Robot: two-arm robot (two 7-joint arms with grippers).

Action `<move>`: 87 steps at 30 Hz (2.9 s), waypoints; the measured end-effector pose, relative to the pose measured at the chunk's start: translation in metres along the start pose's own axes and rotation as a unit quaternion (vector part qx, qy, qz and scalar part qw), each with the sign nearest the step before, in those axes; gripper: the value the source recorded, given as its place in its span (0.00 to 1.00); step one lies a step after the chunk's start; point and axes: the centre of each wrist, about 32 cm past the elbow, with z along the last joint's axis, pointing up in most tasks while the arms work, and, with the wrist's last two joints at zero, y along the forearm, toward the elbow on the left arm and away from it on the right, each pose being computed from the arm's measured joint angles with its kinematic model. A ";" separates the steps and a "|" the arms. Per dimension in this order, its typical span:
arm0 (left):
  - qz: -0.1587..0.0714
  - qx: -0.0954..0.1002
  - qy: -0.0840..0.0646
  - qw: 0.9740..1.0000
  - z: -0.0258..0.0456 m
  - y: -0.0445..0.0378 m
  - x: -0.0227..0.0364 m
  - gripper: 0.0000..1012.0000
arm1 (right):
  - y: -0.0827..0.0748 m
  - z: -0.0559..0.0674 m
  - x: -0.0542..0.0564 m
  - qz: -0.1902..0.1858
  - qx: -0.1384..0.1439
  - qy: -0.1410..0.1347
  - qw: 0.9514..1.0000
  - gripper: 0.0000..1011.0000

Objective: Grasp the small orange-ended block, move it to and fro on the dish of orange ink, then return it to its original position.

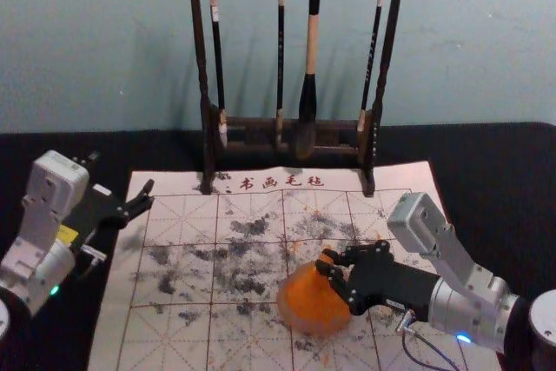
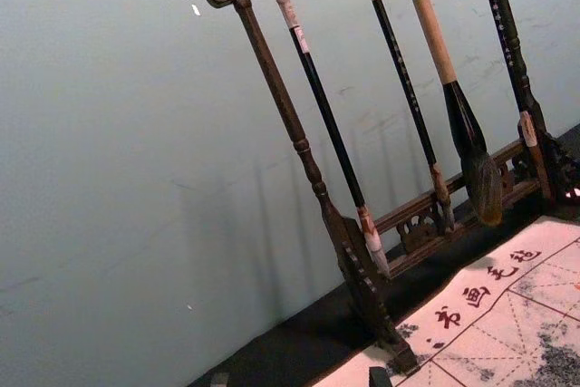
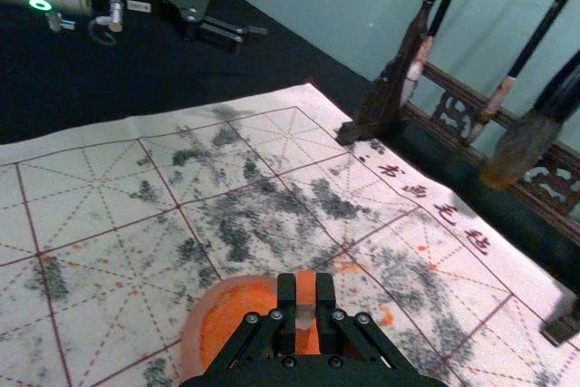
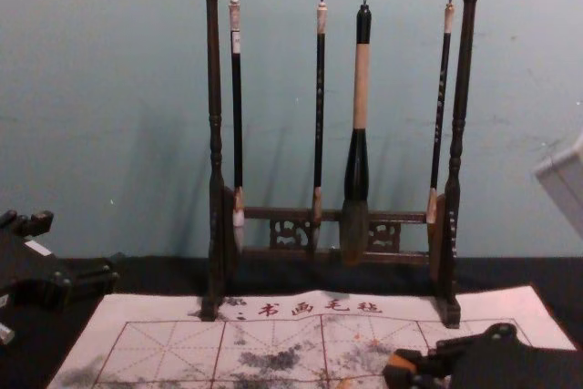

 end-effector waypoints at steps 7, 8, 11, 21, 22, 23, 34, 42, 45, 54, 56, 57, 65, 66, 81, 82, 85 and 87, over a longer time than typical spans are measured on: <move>0.000 0.000 0.000 1.000 0.0000 0.0000 0.0000 0.99 | -0.005 0.000 0.002 -0.009 -0.005 0.002 1.000 0.09; 0.000 0.000 0.000 1.000 0.0000 0.0000 0.0000 0.99 | -0.007 0.000 0.002 -0.010 -0.006 0.003 1.000 0.09; 0.000 0.000 0.000 1.000 0.0000 0.0000 0.0000 0.99 | -0.009 -0.001 0.002 -0.012 -0.007 0.003 1.000 0.09; 0.000 0.000 0.000 1.000 0.0000 0.0000 0.0000 0.99 | -0.018 0.001 -0.002 -0.005 -0.006 0.008 1.000 0.09; 0.000 0.000 0.000 1.000 0.0000 0.0000 0.0000 0.99 | -0.019 0.001 -0.002 -0.004 -0.006 0.008 1.000 0.09; 0.000 0.000 0.000 1.000 0.0000 0.0000 0.0000 0.99 | -0.020 0.001 -0.003 -0.002 -0.005 0.009 1.000 0.09; 0.000 0.000 0.000 1.000 0.0000 0.0000 0.0000 0.99 | -0.018 0.001 -0.009 0.018 -0.004 0.012 1.000 0.09; 0.000 0.000 0.000 1.000 0.0000 0.0000 0.0000 0.99 | -0.014 0.003 -0.010 0.026 -0.001 0.010 1.000 0.09; 0.000 0.000 0.000 1.000 0.0000 0.0000 0.0000 0.99 | -0.012 0.004 -0.011 0.028 0.000 0.008 1.000 0.09; 0.000 0.000 0.000 1.000 0.0000 0.0000 0.0000 0.99 | -0.006 0.005 -0.009 0.029 0.000 0.005 1.000 0.09; 0.000 0.000 0.000 1.000 0.0000 0.0000 0.0000 0.99 | -0.004 0.005 -0.008 0.028 0.000 0.004 1.000 0.09; 0.000 0.000 0.000 1.000 0.0000 0.0000 0.0000 0.99 | -0.004 0.005 -0.008 0.027 0.000 0.004 1.000 0.09; 0.000 0.000 0.000 1.000 0.0000 0.0000 0.0000 0.99 | 0.000 0.004 -0.003 0.018 -0.002 0.003 1.000 0.09; 0.000 0.000 0.000 1.000 0.0000 0.0000 0.0000 0.99 | 0.000 0.004 -0.003 0.017 -0.002 0.003 1.000 0.09; 0.000 0.000 0.000 1.000 0.0000 0.0000 0.0000 0.99 | -0.004 0.004 0.005 -0.001 -0.010 0.003 1.000 0.09; 0.000 0.000 0.000 1.000 0.0000 0.0000 0.0000 0.99 | -0.005 0.004 0.005 -0.001 -0.011 0.003 1.000 0.09; 0.000 0.000 0.000 1.000 0.0000 0.0000 0.0000 0.99 | -0.008 0.003 0.005 -0.003 -0.011 0.005 1.000 0.09; 0.000 0.000 0.000 1.000 0.0000 0.0000 0.0000 0.99 | -0.010 0.004 0.004 -0.003 -0.010 0.006 1.000 0.09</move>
